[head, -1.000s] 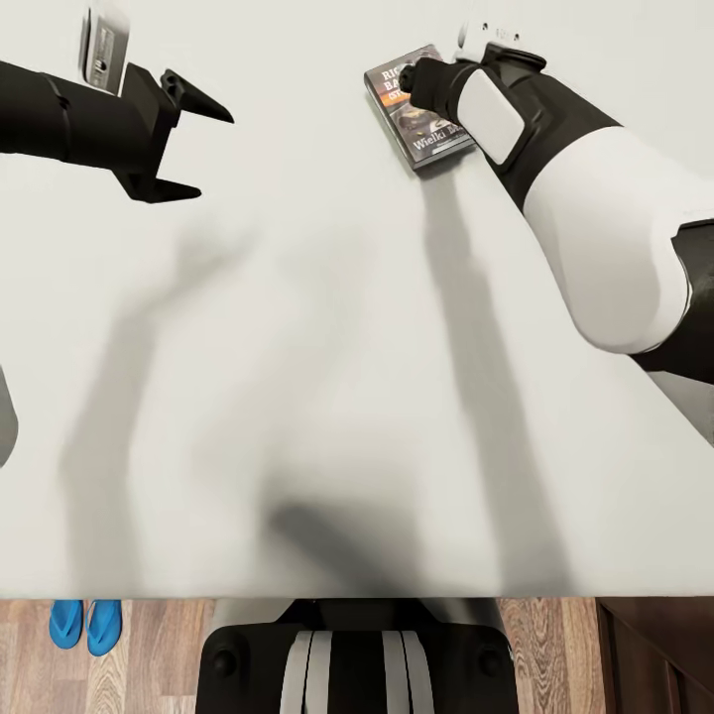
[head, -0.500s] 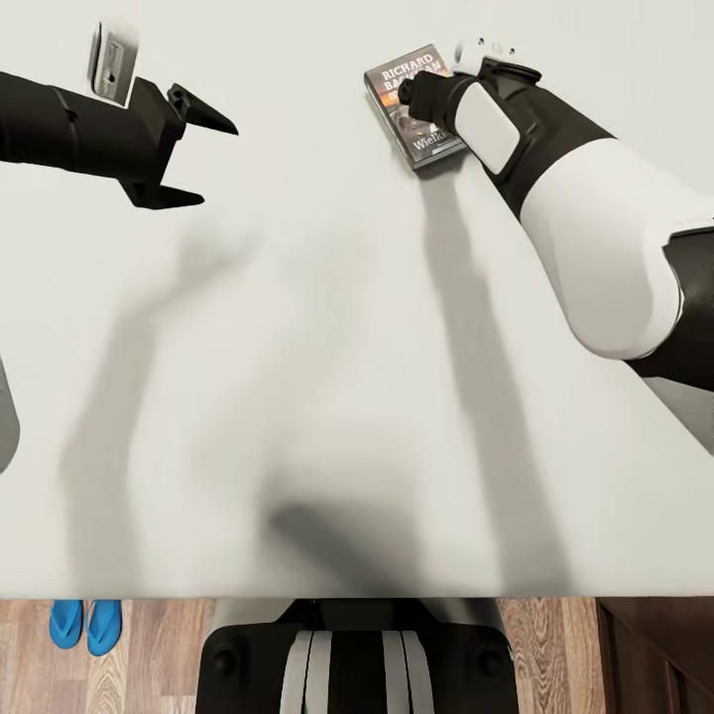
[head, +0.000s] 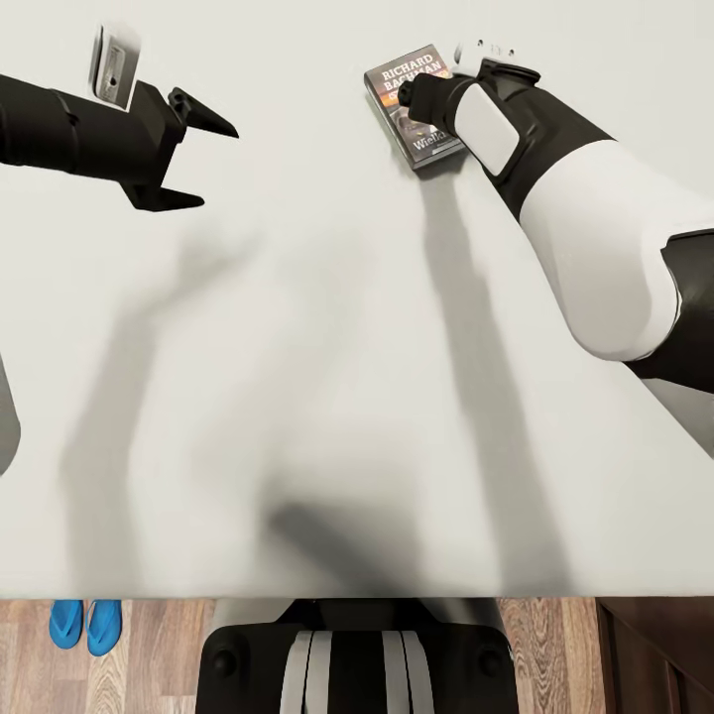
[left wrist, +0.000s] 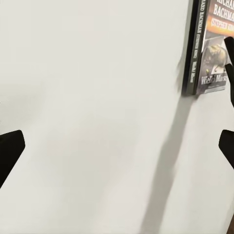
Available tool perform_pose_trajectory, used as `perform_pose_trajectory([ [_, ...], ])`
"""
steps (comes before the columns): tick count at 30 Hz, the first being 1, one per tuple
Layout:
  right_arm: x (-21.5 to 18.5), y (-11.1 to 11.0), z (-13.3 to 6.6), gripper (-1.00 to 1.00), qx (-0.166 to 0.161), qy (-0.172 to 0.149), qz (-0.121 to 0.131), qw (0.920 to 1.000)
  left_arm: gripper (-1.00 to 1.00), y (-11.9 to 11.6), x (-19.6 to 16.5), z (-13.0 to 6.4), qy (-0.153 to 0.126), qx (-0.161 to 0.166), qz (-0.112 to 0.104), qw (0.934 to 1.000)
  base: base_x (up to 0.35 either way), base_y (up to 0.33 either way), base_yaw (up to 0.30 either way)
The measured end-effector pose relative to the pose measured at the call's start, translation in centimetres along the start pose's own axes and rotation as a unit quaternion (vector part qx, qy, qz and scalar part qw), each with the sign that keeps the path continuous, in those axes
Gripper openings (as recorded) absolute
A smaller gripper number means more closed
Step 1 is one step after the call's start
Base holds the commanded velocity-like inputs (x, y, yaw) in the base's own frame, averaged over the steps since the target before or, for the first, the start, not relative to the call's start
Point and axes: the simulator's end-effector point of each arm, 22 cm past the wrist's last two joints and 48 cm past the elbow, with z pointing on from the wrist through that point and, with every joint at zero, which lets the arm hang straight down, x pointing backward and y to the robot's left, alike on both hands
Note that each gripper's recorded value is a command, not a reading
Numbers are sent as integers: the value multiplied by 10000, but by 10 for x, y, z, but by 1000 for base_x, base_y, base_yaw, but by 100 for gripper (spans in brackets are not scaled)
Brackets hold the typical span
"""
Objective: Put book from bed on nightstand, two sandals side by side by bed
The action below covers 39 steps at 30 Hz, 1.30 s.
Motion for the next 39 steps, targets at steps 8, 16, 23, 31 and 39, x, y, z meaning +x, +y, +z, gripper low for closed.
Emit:
perform_pose_trajectory([
  [8,0,-2,0,100,41,-6,27,10000,100,4,3,2,30,-28,-22,10000,0,0,0],
  [16,0,-3,0,100,63,-6,7,10000,100,9,4,3,50,-56,-49,10000,-7,-1,0],
  [23,0,-3,0,100,74,-1,-24,10000,100,10,4,3,47,-60,-64,10000,-196,-49,0],
  [31,0,-3,0,100,78,4,-34,10000,100,10,3,2,38,-56,-70,10000,-197,-44,0],
  [39,0,-3,0,100,83,3,-29,10000,100,10,2,1,25,-52,-72,10000,-38,-8,0],
])
